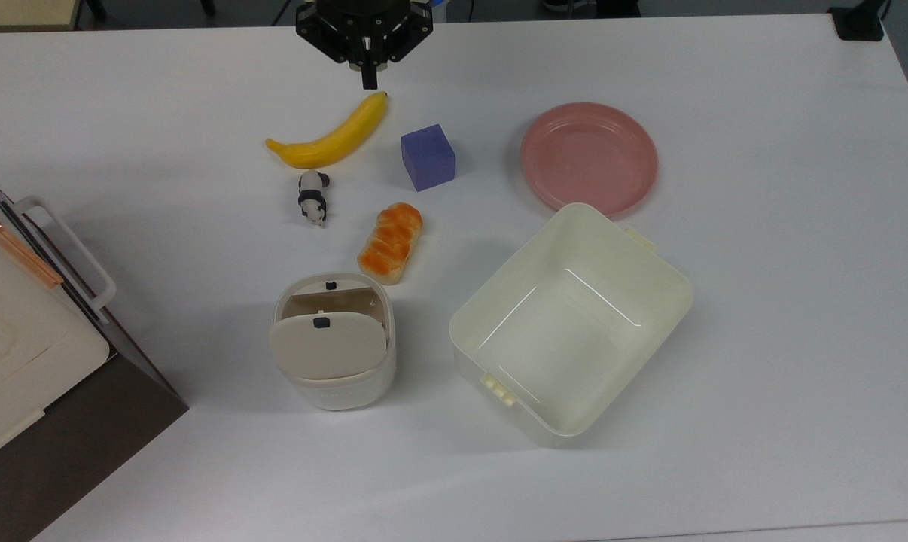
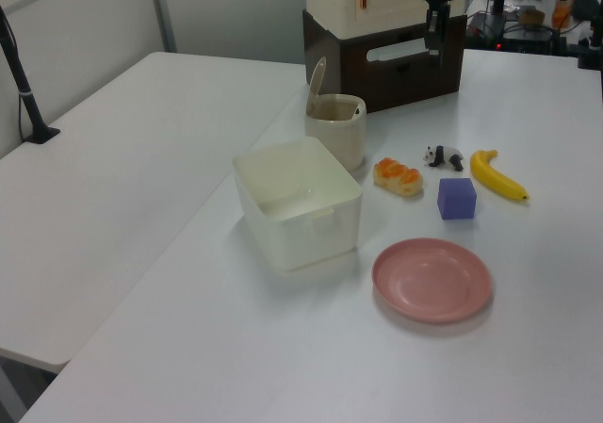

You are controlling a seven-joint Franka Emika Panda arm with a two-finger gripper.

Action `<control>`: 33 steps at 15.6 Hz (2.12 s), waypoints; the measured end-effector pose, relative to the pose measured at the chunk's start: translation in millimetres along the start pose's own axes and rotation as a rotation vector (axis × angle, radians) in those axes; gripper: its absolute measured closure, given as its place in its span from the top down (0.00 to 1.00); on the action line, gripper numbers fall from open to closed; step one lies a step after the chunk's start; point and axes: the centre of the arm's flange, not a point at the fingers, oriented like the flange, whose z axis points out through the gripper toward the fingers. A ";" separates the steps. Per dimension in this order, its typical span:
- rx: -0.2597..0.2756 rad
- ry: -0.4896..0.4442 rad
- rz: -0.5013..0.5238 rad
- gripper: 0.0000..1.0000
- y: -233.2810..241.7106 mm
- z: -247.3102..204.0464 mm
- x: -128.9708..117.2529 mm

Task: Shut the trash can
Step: 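Move the gripper down toward the open lid of the cream trash can, then push the raised lid down with the gripper fingers until it shuts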

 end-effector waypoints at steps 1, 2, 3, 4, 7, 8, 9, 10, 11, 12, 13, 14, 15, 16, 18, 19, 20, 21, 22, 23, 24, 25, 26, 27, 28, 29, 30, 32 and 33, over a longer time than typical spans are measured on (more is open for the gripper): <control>0.000 0.000 0.000 0.01 0.0 0.0 0.0; 0.000 0.000 0.000 0.01 0.0 0.0 0.0; 0.001 0.000 0.000 0.01 -0.1 0.0 0.0; 0.001 0.000 0.000 0.01 -0.1 0.0 0.0; 0.001 0.006 0.000 0.01 -0.1 -1.1 0.7; 0.001 0.020 0.000 0.01 0.0 -1.7 2.7; 0.000 0.043 0.000 0.01 0.1 -2.6 6.0; 0.000 0.069 0.000 0.01 0.3 -3.2 10.0; -0.001 0.096 0.000 0.01 0.7 -3.3 14.4; -0.002 0.133 0.001 0.01 1.2 -2.7 21.2; -0.002 0.162 0.001 0.01 1.5 -2.4 26.6; -0.003 0.197 0.002 0.01 2.1 -3.5 32.3; -0.004 0.238 0.004 0.01 3.7 -5.0 38.9; -0.006 0.274 0.007 0.01 6.0 -5.7 44.9; -0.008 0.345 0.013 0.01 10.3 -6.3 56.8; -0.010 0.380 0.015 0.01 11.7 -6.1 62.7; -0.011 0.423 0.016 0.01 13.0 -6.1 69.7; -0.013 0.461 0.017 0.01 13.9 -6.4 76.2; -0.013 0.491 0.018 0.01 14.9 -5.9 82.5; -0.014 0.515 0.019 0.01 15.9 -4.8 88.6; -0.015 0.541 0.020 0.01 16.8 -4.2 95.4; -0.015 0.580 0.021 0.01 17.7 -2.7 105.4; -0.016 0.609 0.022 0.01 18.4 -0.8 112.2; -0.017 0.645 0.023 0.01 19.6 0.8 118.7; -0.018 0.672 0.025 0.01 21.0 2.7 123.5; -0.020 0.696 0.027 0.01 22.9 5.8 127.8; -0.021 0.718 0.029 0.01 24.7 8.6 131.5; -0.024 0.761 0.035 0.01 29.1 14.7 138.3; -0.025 0.777 0.037 0.01 30.9 19.2 141.6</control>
